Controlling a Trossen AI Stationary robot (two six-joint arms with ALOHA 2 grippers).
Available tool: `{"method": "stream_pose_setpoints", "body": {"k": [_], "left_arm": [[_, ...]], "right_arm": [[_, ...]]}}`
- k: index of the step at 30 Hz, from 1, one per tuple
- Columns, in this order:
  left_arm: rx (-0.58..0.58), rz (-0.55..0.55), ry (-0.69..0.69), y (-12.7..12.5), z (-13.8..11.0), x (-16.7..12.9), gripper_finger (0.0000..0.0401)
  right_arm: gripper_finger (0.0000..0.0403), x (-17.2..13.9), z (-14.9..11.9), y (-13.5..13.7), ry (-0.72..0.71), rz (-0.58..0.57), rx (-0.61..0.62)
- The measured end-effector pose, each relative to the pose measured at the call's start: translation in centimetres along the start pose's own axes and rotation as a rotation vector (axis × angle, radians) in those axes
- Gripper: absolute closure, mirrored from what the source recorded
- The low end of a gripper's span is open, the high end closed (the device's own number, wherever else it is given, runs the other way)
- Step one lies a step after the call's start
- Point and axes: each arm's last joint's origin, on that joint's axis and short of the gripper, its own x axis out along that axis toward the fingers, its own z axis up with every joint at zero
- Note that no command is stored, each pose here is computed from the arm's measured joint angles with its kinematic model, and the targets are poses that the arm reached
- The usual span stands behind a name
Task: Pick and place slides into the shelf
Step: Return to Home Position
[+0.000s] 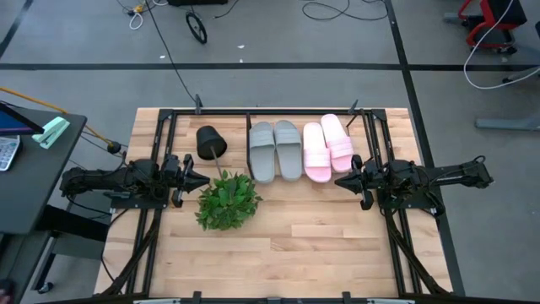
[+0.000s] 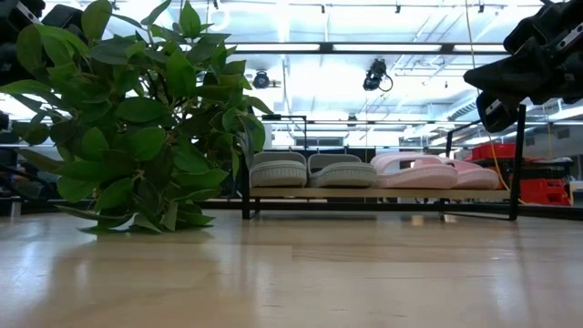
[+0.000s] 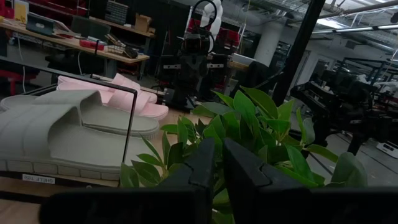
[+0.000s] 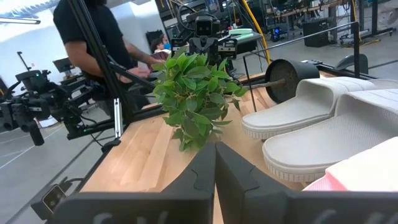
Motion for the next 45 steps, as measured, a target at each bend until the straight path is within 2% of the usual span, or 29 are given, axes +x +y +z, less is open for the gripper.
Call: {"method": "stream_pose_setpoints", "body": {"k": [17,31,45], "left_arm": [[0.000,0.000,0.000,0.00,0.00,0.00,0.0376],[0.000,0.000,0.000,0.00,0.00,0.00,0.0360],[0.000,0.000,0.000,0.00,0.00,0.00,0.0371]], "right_arm": [[0.0389,0.00,0.00,0.00,0.000,0.000,0.000],[0.0389,0.00,0.00,0.00,0.000,0.000,0.000],[0.0389,0.00,-0.01,0.00,0.001,0.000,0.000]]}}
